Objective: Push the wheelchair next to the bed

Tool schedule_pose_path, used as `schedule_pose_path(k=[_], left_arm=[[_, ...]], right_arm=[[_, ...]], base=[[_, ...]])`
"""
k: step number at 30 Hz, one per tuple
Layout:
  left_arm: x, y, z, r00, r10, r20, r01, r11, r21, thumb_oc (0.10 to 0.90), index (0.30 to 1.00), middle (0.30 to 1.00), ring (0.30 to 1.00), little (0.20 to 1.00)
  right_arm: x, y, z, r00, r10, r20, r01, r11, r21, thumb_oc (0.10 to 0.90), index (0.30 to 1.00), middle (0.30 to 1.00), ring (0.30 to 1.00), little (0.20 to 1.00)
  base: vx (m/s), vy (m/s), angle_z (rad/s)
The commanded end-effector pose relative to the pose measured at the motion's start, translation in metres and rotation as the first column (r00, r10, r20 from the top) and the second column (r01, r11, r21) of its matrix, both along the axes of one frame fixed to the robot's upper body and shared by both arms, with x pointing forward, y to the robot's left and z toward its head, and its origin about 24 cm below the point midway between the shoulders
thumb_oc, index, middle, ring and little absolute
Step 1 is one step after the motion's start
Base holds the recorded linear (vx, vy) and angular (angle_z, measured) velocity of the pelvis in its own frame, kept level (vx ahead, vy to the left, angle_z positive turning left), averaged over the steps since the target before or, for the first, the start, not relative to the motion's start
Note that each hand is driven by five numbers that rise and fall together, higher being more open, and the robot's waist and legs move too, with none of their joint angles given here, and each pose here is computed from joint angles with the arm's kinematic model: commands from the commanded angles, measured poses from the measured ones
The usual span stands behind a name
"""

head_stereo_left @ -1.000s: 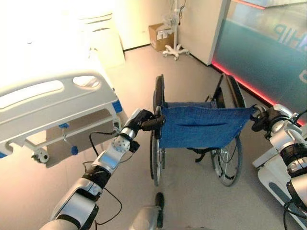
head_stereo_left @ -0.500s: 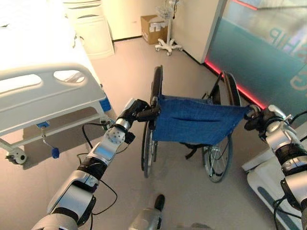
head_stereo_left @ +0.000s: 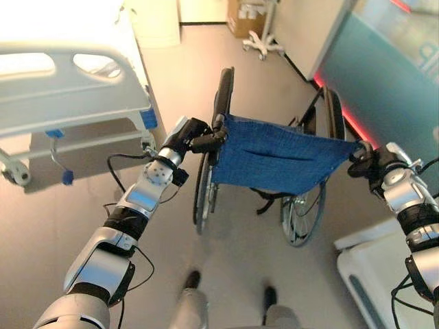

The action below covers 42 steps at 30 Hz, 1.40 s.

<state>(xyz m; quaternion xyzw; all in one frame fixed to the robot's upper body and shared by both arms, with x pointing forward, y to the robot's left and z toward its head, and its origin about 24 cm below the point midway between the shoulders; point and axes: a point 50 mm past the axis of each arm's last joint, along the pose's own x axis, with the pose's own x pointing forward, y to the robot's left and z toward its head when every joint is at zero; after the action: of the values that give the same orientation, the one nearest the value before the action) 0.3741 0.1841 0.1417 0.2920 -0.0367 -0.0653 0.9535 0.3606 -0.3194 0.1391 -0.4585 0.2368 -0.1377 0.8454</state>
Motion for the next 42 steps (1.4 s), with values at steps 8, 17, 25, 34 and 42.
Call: schedule_pose_path(k=[8,17,25,34,42], left_arm=[[-0.025,0.015,-0.084,0.957,0.08,-0.279,-0.051,0.993,0.111,0.4,0.3,0.3,0.3,0.3],[-0.031,0.024,-0.094,0.95,0.105,-0.293,-0.066,0.988,0.139,0.4,0.3,0.3,0.3,0.3],[-0.028,0.029,-0.088,0.954,0.105,-0.28,-0.069,0.989,0.133,0.4,0.3,0.3,0.3,0.3],[-0.019,0.04,-0.065,0.968,0.127,-0.216,-0.095,0.984,0.153,0.4,0.3,0.3,0.3,0.3],[-0.003,0.038,-0.033,0.974,0.162,-0.156,-0.155,0.986,0.055,0.4,0.3,0.3,0.3,0.3]], right_arm=[[0.013,0.046,0.016,0.922,0.385,-0.035,-0.385,0.907,-0.17,0.4,0.3,0.3,0.3,0.3],[0.02,0.068,-0.004,0.923,0.384,-0.003,-0.383,0.92,-0.085,0.4,0.3,0.3,0.3,0.3],[0.025,0.073,0.0,0.915,0.403,0.014,-0.401,0.913,-0.074,0.4,0.3,0.3,0.3,0.3],[0.021,0.069,-0.021,0.953,0.299,0.046,-0.302,0.951,0.072,0.4,0.3,0.3,0.3,0.3],[0.029,0.081,0.008,0.941,0.329,0.083,-0.334,0.941,0.06,0.4,0.3,0.3,0.3,0.3]], base=[[0.12,-0.225,0.89],[0.15,-0.153,0.1],[0.08,0.043,-0.38],[0.23,-0.247,-0.06],[0.33,-0.372,0.35]])
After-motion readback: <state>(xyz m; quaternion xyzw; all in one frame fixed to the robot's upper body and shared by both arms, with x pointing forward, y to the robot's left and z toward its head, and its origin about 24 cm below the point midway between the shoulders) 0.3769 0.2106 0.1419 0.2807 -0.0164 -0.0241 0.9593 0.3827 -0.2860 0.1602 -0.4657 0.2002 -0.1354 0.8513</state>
